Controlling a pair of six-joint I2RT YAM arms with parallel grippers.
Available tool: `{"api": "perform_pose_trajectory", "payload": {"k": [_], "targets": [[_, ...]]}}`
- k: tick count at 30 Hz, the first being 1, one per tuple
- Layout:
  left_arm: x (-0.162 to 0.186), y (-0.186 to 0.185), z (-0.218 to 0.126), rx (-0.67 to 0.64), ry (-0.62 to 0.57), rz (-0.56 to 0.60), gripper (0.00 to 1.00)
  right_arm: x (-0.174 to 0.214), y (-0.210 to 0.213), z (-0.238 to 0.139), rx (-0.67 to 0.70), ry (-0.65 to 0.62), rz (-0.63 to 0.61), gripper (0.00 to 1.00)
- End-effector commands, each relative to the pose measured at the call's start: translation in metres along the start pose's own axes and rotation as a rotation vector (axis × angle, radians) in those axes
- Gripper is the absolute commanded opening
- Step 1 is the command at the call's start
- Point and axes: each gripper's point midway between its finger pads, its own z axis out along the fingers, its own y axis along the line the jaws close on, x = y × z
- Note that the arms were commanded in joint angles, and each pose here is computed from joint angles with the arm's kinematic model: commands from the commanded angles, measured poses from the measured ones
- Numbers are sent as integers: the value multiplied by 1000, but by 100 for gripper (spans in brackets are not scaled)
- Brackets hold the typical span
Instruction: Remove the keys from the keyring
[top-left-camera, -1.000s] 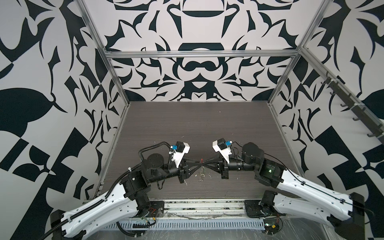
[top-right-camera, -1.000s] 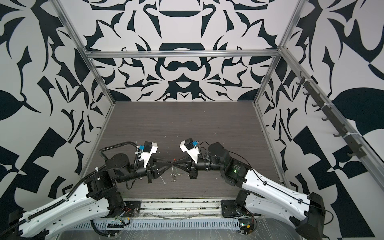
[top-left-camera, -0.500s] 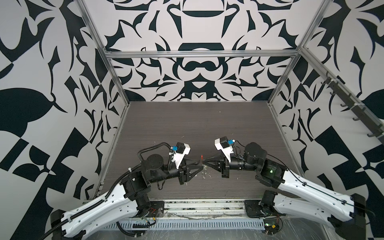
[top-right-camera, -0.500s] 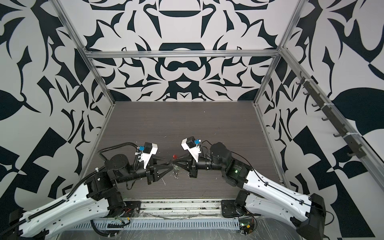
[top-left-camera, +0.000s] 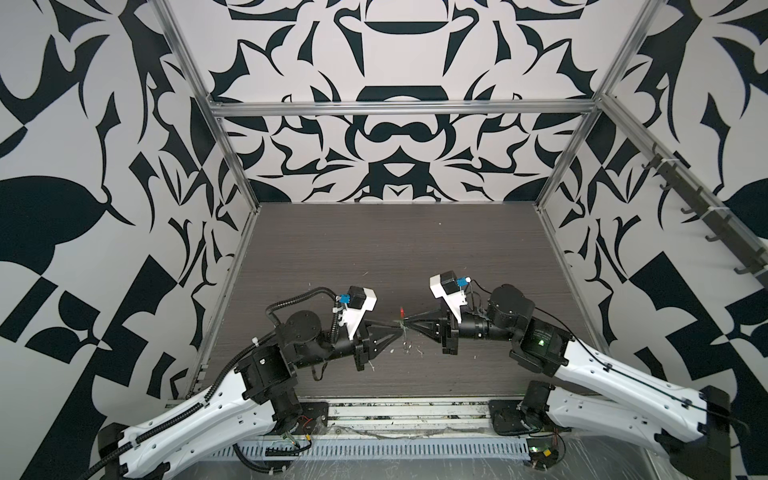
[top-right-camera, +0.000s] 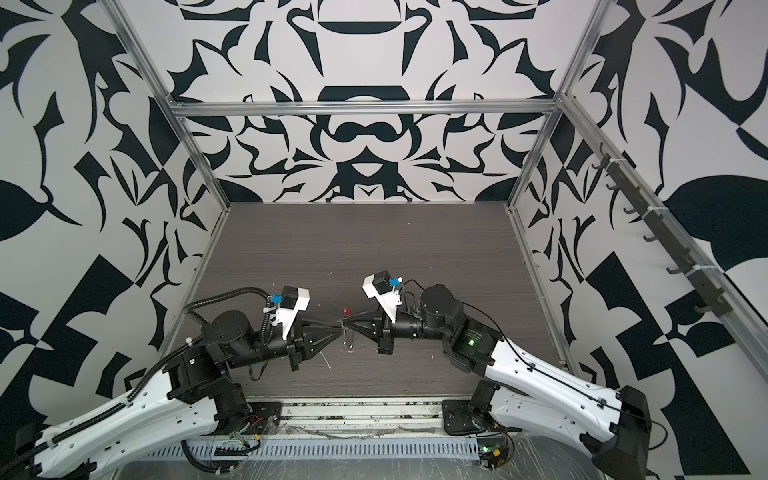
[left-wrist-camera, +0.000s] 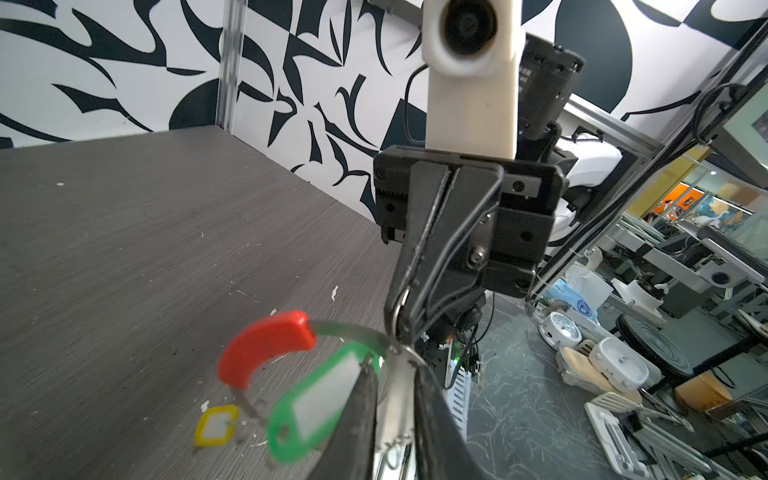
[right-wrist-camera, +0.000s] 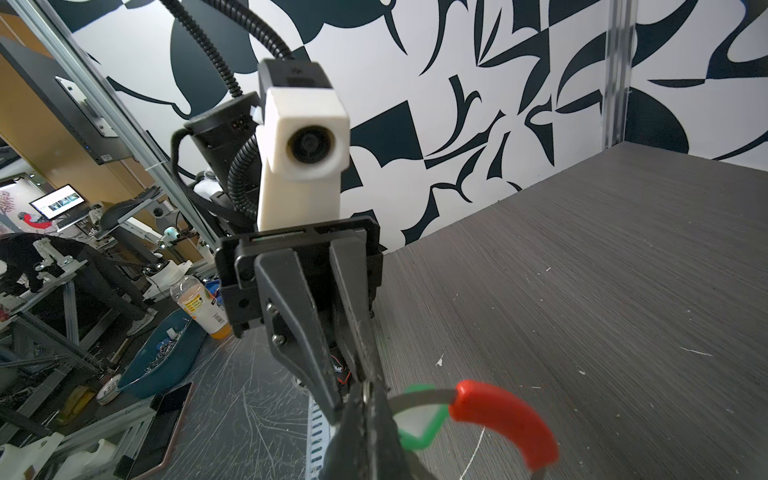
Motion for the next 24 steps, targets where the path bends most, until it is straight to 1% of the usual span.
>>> {"api": "perform_pose_trajectory", "payload": {"k": [1, 6, 16, 24], "targets": [[-8, -2, -6, -11, -20, 39, 21, -26, 20, -7, -63, -85, -52, 0], [-13, -5, -4, 2, -23, 54, 26, -26, 20, -5, -72, -85, -44, 0], [-20, -12, 2, 34, -26, 64, 28, -24, 19, -3, -75, -85, -36, 0], [-29, -14, -1, 29, -46, 97, 26, -20, 17, -1, -78, -79, -21, 0]]}}
